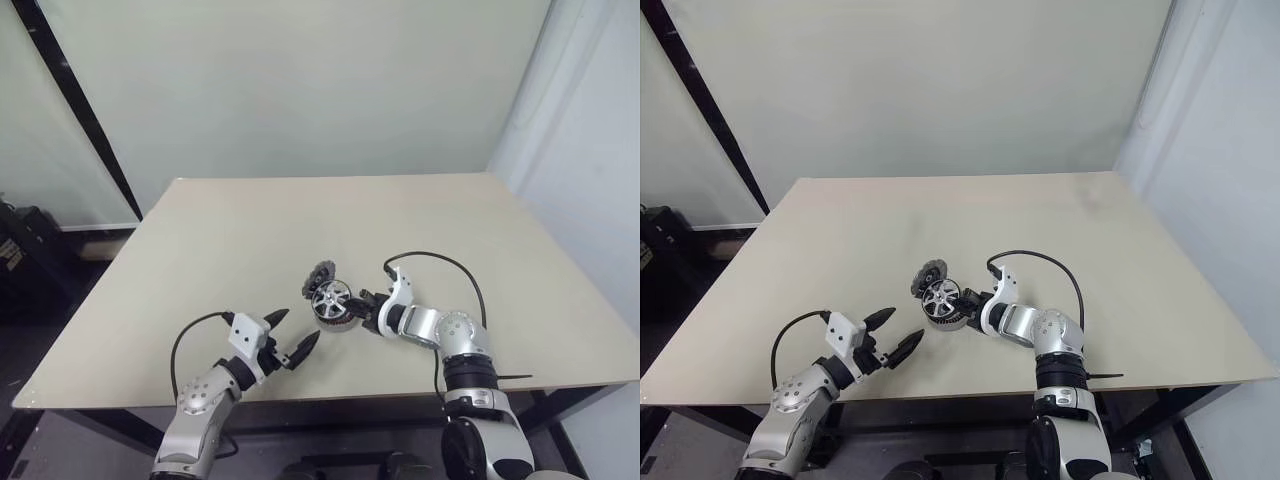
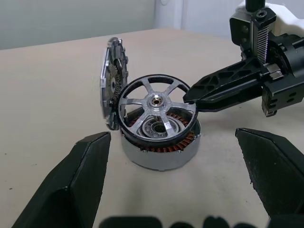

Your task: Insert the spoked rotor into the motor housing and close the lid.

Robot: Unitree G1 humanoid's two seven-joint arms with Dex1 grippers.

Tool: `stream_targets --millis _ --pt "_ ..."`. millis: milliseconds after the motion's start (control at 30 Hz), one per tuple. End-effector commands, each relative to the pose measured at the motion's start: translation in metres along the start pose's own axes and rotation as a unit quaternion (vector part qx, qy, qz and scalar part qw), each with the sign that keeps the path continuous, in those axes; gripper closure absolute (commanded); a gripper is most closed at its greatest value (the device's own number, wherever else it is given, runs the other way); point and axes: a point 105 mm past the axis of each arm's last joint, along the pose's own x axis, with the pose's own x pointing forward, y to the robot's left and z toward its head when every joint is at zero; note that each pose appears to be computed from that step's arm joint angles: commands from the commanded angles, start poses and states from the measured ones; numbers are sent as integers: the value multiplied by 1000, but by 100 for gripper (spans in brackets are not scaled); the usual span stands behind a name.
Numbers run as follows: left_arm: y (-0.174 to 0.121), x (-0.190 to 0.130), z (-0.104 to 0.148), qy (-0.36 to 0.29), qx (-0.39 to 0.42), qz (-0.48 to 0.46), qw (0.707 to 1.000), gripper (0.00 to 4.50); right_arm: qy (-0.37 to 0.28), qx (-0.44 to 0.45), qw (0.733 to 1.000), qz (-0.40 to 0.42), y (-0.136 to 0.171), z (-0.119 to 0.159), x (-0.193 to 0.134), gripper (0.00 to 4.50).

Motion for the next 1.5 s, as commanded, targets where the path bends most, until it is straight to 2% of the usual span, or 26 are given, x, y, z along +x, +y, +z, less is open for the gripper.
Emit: stream_targets --millis 33,233,467,500,633,1067,1167,1300,1500 --pt "0 3 16 -21 23 -6 999 0 -19 -18 1000 12 13 13 0 413" --pt "0 3 16 -22 22 -5 1000 0 -18 -9 1000 -24 -6 14 -1 413" --pt "-1 4 16 -24 21 -6 999 0 -17 -17 999 -30 -9 15 -3 413" --pt "-1 4 16 -24 21 -6 999 0 -17 -19 999 -30 -9 15 -3 338" --pt "-1 5 16 -24 21 -6 999 0 -19 -24 999 -29 -7 17 -4 210" --pt "-1 6 16 -24 21 -6 999 0 -11 -38 999 -11 2 8 -4 210" --pt "-1 6 16 -23 20 -6 999 0 -15 -41 999 -3 6 8 -2 272" --pt "-1 5 15 -23 20 -5 1000 0 -20 -48 999 4 11 10 -1 406" --pt "-1 5 15 -24 19 -4 1000 0 -15 -50 999 7 13 10 -2 414"
